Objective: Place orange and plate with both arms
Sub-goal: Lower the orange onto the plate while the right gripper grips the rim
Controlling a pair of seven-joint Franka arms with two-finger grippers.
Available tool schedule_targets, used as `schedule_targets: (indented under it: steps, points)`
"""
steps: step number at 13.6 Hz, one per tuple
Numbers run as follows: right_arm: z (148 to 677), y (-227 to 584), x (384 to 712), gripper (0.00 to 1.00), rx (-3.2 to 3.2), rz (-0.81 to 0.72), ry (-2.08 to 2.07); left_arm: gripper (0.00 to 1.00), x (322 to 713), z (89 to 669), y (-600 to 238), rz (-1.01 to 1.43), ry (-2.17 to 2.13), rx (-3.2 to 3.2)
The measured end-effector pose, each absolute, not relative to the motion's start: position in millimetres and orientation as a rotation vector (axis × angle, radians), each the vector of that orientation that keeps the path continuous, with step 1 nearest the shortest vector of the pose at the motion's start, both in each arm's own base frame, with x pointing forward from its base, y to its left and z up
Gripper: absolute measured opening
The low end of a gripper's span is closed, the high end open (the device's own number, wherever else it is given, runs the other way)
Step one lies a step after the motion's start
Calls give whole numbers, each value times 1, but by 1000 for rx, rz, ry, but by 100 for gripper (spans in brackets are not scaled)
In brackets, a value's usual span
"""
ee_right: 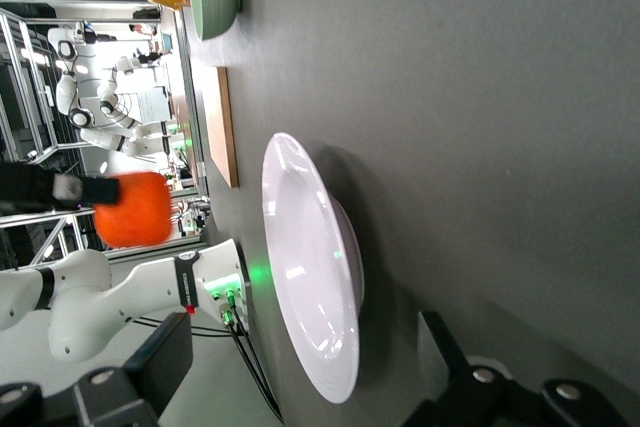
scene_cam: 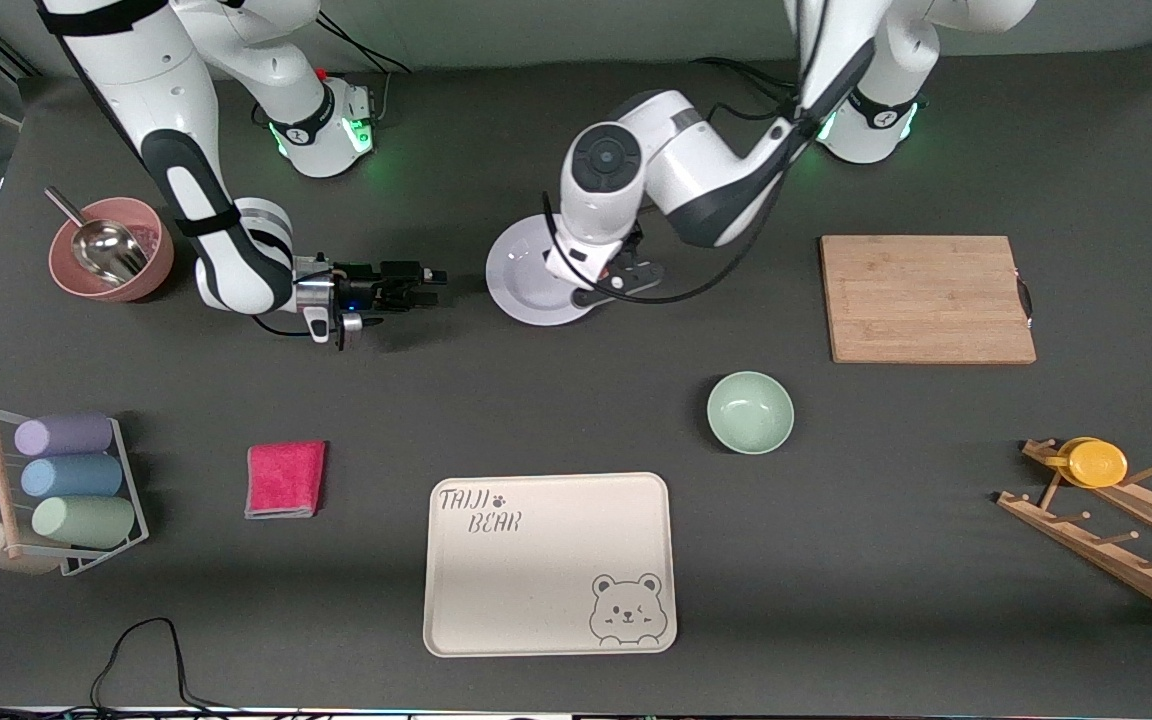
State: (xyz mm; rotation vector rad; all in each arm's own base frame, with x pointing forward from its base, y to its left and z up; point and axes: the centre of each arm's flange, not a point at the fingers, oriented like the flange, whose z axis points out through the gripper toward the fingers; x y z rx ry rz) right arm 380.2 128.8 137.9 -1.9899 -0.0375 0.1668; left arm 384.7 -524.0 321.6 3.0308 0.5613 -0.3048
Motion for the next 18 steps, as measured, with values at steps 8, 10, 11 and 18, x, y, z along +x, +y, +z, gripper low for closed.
schedule_targets:
  steps: [8, 10, 11, 18]
  points:
    - [126, 129, 374, 100, -1983, 152, -16, 63, 329, 220, -576, -258, 662, 3002]
    - [117, 131, 370, 100, -1979, 138, -15, 63, 329, 215, -576, -260, 665, 3005]
    - [114, 134, 368, 100, -1977, 134, -14, 68, 330, 216, -576, -257, 667, 3004]
    - [105, 147, 359, 100, -1972, 147, 2, 100, 337, 222, -577, -240, 675, 2991]
